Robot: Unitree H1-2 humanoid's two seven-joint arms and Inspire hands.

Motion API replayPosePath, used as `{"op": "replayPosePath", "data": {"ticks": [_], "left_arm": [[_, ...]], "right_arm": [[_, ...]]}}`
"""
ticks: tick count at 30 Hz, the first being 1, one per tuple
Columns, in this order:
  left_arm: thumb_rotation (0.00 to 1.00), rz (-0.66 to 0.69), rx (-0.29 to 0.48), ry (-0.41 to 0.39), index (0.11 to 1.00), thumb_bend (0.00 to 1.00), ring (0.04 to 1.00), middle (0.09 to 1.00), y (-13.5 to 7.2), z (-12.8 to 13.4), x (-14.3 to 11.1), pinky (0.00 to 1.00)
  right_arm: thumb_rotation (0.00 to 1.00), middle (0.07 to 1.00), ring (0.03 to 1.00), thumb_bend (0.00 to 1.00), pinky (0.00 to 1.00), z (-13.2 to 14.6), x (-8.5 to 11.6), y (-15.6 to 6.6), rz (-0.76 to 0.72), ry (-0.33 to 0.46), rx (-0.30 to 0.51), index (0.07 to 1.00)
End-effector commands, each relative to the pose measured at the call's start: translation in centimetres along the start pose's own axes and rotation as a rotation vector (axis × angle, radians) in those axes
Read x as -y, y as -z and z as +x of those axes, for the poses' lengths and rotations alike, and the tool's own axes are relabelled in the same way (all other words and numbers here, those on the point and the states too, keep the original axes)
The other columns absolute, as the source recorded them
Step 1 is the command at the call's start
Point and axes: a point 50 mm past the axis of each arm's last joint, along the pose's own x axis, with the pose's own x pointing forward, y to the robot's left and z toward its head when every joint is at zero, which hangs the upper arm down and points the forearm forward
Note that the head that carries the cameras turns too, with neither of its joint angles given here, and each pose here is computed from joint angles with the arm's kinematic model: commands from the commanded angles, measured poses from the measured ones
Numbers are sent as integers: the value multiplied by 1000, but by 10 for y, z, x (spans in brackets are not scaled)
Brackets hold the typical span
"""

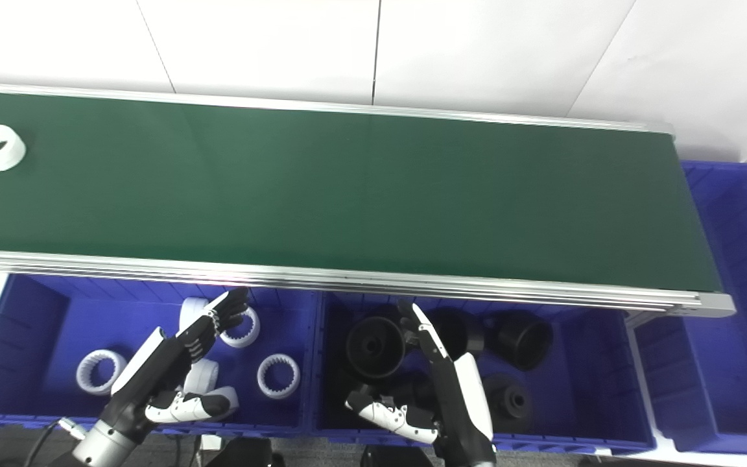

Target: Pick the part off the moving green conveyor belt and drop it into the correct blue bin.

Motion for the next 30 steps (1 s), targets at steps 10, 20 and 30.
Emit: {"op": "replayPosePath", "data": {"ticks": [10,20,30], "left_arm": [[551,4,47,-22,931,779,930,942,-2,4,-1,881],[546,-5,28,-17,929,787,918,935,5,6,-2,865],[526,-8,27,-15,922,795,913,929,6,6,-3,861]], "right_arm": [[387,898,867,845,797,0,-2,2,8,24,75,913],[378,892,863,855,791,2,-5,8,6,28,80,908],[384,883,837,862,744,4,-4,9,4,27,82,903]]}}
